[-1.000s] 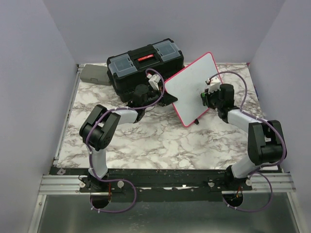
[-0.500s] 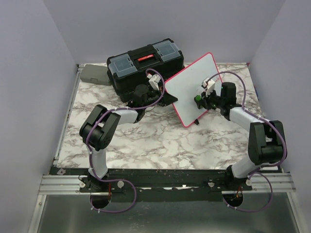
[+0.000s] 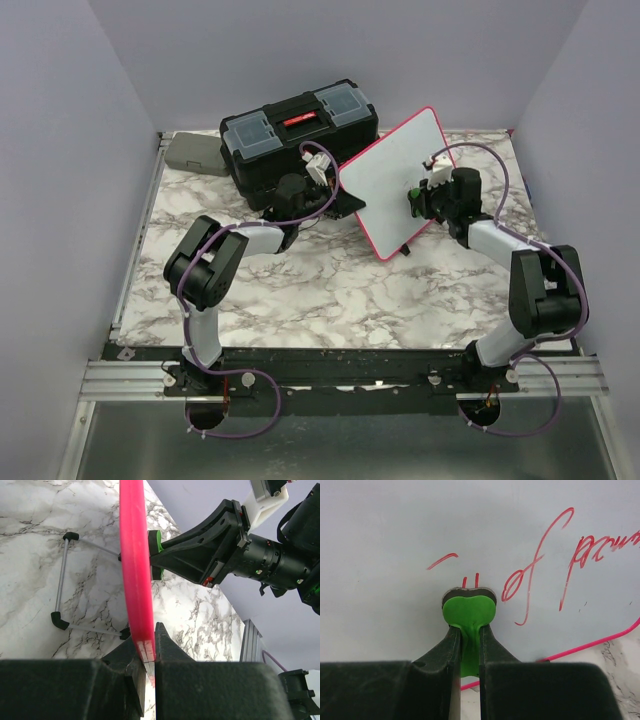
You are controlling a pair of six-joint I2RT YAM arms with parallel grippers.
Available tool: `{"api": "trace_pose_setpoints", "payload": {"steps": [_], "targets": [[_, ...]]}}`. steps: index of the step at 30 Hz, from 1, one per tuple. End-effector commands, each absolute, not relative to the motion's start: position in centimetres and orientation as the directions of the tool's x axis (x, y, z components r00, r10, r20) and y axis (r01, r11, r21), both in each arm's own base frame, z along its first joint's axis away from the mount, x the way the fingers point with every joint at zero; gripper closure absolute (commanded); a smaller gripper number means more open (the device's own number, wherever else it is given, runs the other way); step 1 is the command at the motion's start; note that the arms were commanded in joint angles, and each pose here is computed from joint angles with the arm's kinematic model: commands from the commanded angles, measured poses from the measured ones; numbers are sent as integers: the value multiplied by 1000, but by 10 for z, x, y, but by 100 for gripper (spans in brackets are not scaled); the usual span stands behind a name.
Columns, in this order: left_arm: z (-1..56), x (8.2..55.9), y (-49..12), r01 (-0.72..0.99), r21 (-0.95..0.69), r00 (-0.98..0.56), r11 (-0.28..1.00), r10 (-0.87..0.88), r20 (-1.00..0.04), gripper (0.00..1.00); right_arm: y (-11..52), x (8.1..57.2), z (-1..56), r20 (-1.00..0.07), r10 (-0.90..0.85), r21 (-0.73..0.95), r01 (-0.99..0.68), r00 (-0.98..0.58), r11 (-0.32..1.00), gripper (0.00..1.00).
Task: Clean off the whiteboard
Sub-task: Erase the whiteboard at the whiteboard stand.
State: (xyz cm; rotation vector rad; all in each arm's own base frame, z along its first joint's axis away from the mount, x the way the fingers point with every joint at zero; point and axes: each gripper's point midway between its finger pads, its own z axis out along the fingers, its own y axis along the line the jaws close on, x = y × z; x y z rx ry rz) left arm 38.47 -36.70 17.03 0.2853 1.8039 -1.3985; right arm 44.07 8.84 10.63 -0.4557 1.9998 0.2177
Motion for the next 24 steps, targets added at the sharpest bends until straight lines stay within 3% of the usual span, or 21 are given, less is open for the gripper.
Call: {"api": "trace_pose_setpoints", "payload": {"steps": [1, 4, 8, 13, 17, 20, 24], "targets": [[188, 352, -391, 668, -711, -678, 220, -214, -703, 100, 97, 436, 96, -860, -285, -40, -500, -424, 865, 99], [189, 353, -391, 669, -710, -677, 220, -213, -704, 100, 135, 398, 83, -825, -390, 68, -755, -410, 652, 99], [188, 353, -391, 668, -710, -678, 221, -213, -704, 100, 149, 389, 88, -843, -379, 106, -809, -382, 578, 99], [187, 353, -393, 668, -712, -680, 219, -211, -702, 100, 140, 408, 111, -900, -298, 28, -725, -319, 688, 99], [187, 352, -394, 668, -712, -680, 218, -209, -702, 100, 95, 447, 138, -953, -134, -16, -398, -272, 917, 99], [188, 353, -394, 668, -711, -679, 218, -210, -703, 100, 80, 456, 135, -947, -113, -18, -302, -302, 953, 99], [189, 353, -395, 669, -711, -679, 217, -209, -703, 100, 84, 453, 129, -940, -130, -18, -333, -316, 943, 99]]}}
